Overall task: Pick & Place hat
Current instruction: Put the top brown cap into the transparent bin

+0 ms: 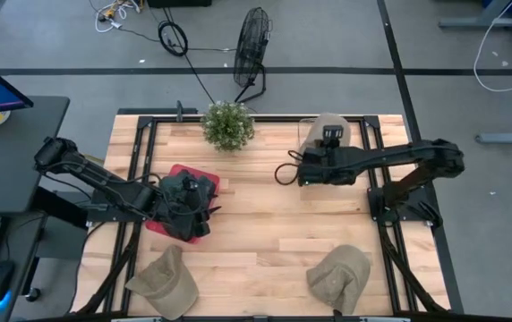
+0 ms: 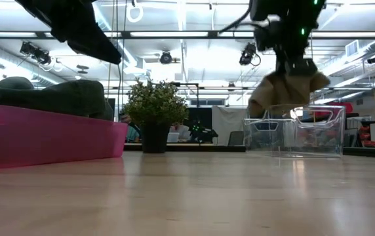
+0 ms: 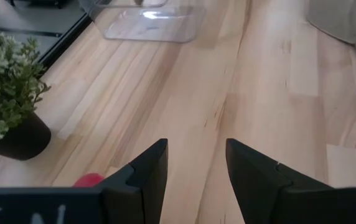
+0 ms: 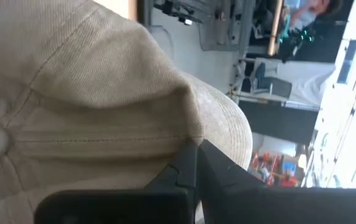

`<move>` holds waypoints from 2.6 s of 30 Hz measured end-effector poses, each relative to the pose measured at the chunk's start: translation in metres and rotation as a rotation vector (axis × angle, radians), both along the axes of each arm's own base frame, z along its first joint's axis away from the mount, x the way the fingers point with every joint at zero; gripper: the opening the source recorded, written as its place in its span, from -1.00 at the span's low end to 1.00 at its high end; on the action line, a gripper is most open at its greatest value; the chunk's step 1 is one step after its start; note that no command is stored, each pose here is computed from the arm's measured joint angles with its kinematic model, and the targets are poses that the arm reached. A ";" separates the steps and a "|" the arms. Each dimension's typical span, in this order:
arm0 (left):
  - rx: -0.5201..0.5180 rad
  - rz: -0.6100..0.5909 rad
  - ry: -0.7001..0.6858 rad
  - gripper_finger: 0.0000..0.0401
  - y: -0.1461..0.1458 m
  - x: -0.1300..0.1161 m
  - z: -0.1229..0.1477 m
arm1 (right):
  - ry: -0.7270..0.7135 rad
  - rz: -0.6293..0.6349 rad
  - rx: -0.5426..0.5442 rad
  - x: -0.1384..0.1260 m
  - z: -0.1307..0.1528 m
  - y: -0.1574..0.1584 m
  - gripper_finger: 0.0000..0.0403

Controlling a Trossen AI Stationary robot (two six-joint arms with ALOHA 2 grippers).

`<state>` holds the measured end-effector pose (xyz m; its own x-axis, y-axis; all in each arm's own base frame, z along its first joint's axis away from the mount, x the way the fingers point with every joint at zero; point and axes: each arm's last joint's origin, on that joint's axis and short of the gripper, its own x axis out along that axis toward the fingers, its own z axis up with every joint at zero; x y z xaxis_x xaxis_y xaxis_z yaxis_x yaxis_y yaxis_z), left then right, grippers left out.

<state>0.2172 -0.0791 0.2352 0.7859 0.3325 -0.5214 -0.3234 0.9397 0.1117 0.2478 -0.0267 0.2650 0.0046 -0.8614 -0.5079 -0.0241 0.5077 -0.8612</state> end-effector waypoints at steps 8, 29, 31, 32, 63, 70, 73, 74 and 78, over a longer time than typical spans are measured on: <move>-0.002 -0.002 -0.010 -0.18 0.000 0.001 0.001 | 0.085 0.066 0.012 -0.003 -0.052 -0.027 -0.99; -0.001 -0.003 -0.009 -0.18 0.000 0.001 0.001 | -0.062 -0.153 0.145 -0.020 -0.063 -0.041 -0.55; -0.001 -0.003 -0.008 -0.18 0.000 0.001 0.001 | -0.097 -0.178 0.154 -0.018 -0.054 -0.038 -0.47; -0.001 -0.003 -0.009 -0.18 0.000 0.001 0.001 | -0.120 -0.184 0.159 -0.016 -0.049 -0.036 -0.44; 0.000 -0.004 -0.008 -0.18 0.000 0.001 0.001 | -0.507 -0.121 0.612 0.024 -0.033 -0.060 -0.30; 0.000 -0.004 -0.007 -0.18 0.000 0.001 0.001 | -0.439 -0.212 0.633 0.014 -0.037 -0.058 -0.60; 0.001 -0.005 -0.007 -0.18 0.000 0.001 0.001 | -0.401 -0.254 0.643 0.009 -0.039 -0.056 -0.80; 0.001 -0.005 -0.007 -0.18 0.000 0.001 0.001 | -0.393 -0.270 0.644 0.007 -0.039 -0.056 -0.87; 0.001 -0.005 -0.007 -0.18 0.000 0.001 0.001 | -0.383 -0.311 0.648 0.004 -0.040 -0.055 -0.96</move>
<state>0.2178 -0.0795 0.2359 0.7910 0.3293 -0.5157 -0.3197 0.9411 0.1105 0.2518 -0.0816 0.2249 0.0884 -0.3875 -0.9176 0.4366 0.8431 -0.3140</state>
